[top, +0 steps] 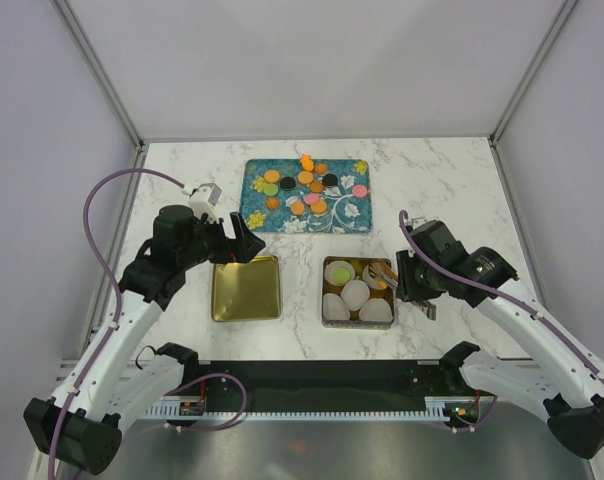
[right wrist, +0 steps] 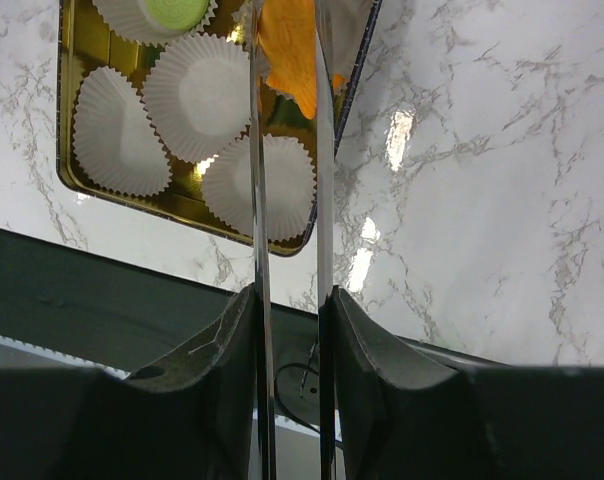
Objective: Pack the cookies
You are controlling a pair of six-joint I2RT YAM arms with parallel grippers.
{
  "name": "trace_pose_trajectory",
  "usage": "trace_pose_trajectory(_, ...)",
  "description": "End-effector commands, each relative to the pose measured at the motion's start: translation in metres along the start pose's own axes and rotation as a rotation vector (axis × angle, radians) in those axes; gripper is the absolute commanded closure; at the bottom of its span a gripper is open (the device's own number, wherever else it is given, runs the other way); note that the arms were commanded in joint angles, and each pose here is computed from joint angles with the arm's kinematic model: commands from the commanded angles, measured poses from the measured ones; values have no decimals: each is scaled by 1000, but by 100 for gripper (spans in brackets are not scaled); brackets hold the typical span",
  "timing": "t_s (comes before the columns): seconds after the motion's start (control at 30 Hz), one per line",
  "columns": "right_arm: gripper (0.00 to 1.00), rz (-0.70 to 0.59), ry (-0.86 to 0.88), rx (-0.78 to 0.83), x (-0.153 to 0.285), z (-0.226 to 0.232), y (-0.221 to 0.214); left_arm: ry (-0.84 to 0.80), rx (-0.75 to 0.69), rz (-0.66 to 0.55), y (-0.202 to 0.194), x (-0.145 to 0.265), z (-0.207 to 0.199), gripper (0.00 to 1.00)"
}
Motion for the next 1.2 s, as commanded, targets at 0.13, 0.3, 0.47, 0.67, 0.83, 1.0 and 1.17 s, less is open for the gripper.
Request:
trace_pose_trajectory(0.13,83,-72,33,-26,-4,7,16,-20,-26,2,1,0,-3,0)
trace_pose_trajectory(0.3,81,-76,31,-30,-7,8,18,-18,-25,3,1,0,-2,0)
trace_pose_trajectory(0.47,81,-67,13,-30,-8,4,13,-20,-27,4,1,0,-3,0)
trace_pose_trajectory(0.67,79,-58,-8,-33,-10,1,10,-29,-25,11,0,0,-4,0)
trace_pose_trajectory(0.83,75,-56,-15,-33,-11,0,8,-31,-26,8,0,1,-5,0)
trace_pose_trajectory(1.0,72,-57,-10,-30,-10,0,7,-30,-25,15,-1,0,-4,0)
trace_pose_trajectory(1.17,65,-54,-1,-22,-11,2,7,-35,-25,18,-1,0,-5,0)
Point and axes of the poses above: each gripper's point midway between its finger pads, its own x axis back along the fingers, its own z axis along the line the jaws close on, y = z × x, the point moved 1 cm from there along x, back along the fingers, and after that the axes turned 15 degrees about x, right-handed, at the moved point
